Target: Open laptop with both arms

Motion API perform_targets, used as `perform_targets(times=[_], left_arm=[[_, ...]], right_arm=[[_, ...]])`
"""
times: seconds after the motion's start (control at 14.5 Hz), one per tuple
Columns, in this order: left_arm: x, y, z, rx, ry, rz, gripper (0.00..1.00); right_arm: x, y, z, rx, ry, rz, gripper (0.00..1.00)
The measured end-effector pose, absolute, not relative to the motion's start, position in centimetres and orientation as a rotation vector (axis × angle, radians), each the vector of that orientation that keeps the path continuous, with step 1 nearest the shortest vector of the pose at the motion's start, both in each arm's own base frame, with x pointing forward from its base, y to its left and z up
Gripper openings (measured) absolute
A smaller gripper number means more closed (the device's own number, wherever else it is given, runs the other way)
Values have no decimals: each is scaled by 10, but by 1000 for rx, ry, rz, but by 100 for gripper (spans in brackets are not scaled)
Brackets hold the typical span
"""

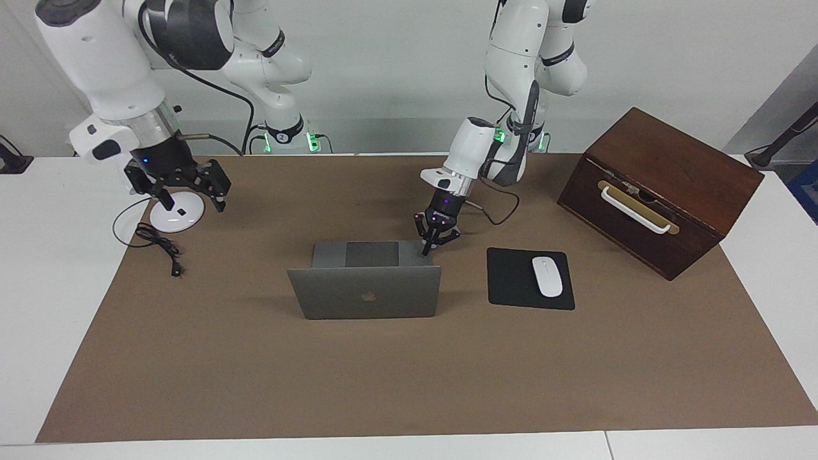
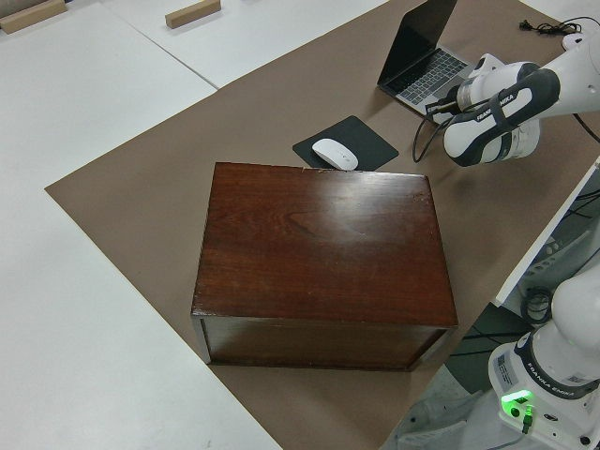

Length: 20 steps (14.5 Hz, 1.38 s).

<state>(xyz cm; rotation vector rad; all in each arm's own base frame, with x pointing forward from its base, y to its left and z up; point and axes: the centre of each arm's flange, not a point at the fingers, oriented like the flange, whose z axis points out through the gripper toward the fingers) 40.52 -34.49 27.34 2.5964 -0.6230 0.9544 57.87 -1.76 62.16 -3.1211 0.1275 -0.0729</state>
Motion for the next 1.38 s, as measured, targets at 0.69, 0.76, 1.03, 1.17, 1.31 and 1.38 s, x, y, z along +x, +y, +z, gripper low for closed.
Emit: perform_targets(times=[0.69,0.76,1.03,1.17,1.31,1.38], left_arm=[[431,-315,312,2676,-554,894,1],[436,-307,319,2695,-563,878,1],[463,-277,360,2781,-590,770,1],[478,-270,388,2813,-590,704,1],[494,-263,415,2839,-593,647,1],[500,-258,424,2848,-590,631,1]], right_arm=[[533,-74,635,-3112,212,58,100],[533,-73,634,-3112,209,63,100],[532,-69,630,-3112,197,68,100],[530,-66,628,-3112,190,68,100],[530,-66,628,-3113,189,42,100],[530,-66,628,-3114,190,29,100]])
